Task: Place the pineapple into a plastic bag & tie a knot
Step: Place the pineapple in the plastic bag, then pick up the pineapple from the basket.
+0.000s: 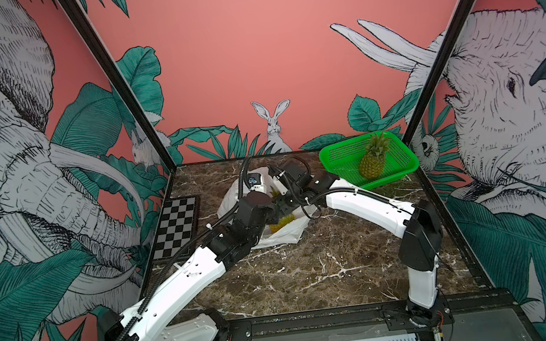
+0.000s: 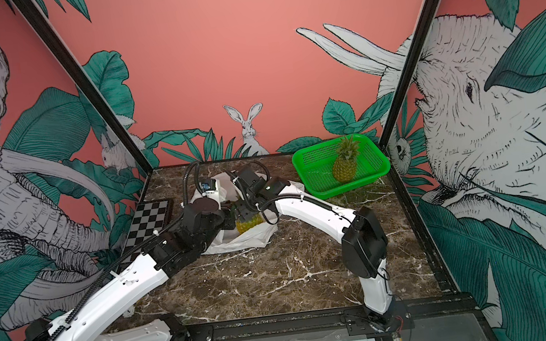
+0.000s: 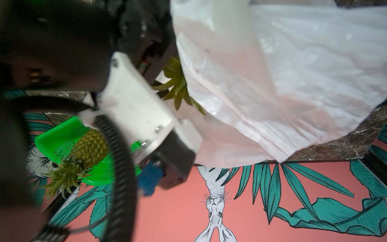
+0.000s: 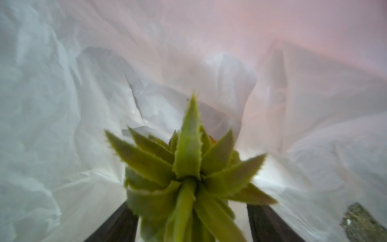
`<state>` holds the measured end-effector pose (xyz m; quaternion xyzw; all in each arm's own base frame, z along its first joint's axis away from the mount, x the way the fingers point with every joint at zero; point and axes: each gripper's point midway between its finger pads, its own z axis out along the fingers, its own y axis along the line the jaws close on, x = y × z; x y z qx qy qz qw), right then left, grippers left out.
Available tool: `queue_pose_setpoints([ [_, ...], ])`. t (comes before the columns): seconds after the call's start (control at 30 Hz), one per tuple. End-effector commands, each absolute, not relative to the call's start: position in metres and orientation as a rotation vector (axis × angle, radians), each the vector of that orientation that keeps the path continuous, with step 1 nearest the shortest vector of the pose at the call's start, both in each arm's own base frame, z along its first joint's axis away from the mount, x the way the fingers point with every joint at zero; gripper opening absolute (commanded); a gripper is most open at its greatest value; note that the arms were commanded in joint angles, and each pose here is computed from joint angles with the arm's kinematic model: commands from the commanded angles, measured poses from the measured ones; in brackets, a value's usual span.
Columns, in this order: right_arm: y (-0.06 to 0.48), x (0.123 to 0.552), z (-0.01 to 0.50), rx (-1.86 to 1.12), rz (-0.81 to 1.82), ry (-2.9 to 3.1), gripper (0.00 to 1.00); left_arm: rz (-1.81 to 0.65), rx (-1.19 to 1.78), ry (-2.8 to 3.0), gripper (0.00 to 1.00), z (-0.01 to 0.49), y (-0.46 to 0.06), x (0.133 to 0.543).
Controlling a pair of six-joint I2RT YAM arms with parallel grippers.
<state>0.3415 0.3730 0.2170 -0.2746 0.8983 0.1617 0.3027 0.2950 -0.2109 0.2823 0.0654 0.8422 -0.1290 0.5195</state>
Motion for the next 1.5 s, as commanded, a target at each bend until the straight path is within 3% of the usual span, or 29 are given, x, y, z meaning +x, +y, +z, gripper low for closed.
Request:
queue_pose_setpoints([
  [0.0, 0.348, 0.342, 0.273, -0.629, 0.490, 2.321, 0.81, -0.331, 0.108, 1.995, 0.00, 0.289, -0.204, 0.293],
  [0.13, 0.298, 0.350, 0.293, -0.507, 0.440, 2.327, 0.81, -0.330, 0.111, 1.997, 0.00, 0.287, -0.204, 0.293],
  [0.33, 0.163, 0.395, 0.316, -0.058, 0.245, 2.297, 0.87, -0.335, 0.111, 1.995, 0.00, 0.287, -0.203, 0.292],
  [0.53, 0.047, 0.436, 0.297, 0.325, -0.045, 2.266, 0.98, -0.316, 0.103, 1.996, 0.00, 0.286, -0.195, 0.288],
  [0.67, -0.002, 0.461, 0.279, 0.477, -0.113, 2.263, 0.99, -0.278, 0.086, 1.998, 0.00, 0.288, -0.186, 0.286],
  [1.13, -0.035, 0.537, 0.231, 0.537, -0.119, 2.336, 0.99, -0.163, 0.052, 2.001, 0.00, 0.293, -0.164, 0.284],
  [1.47, -0.035, 0.563, 0.191, 0.538, -0.076, 2.414, 0.97, -0.104, 0.025, 2.012, 0.00, 0.292, -0.152, 0.281],
])
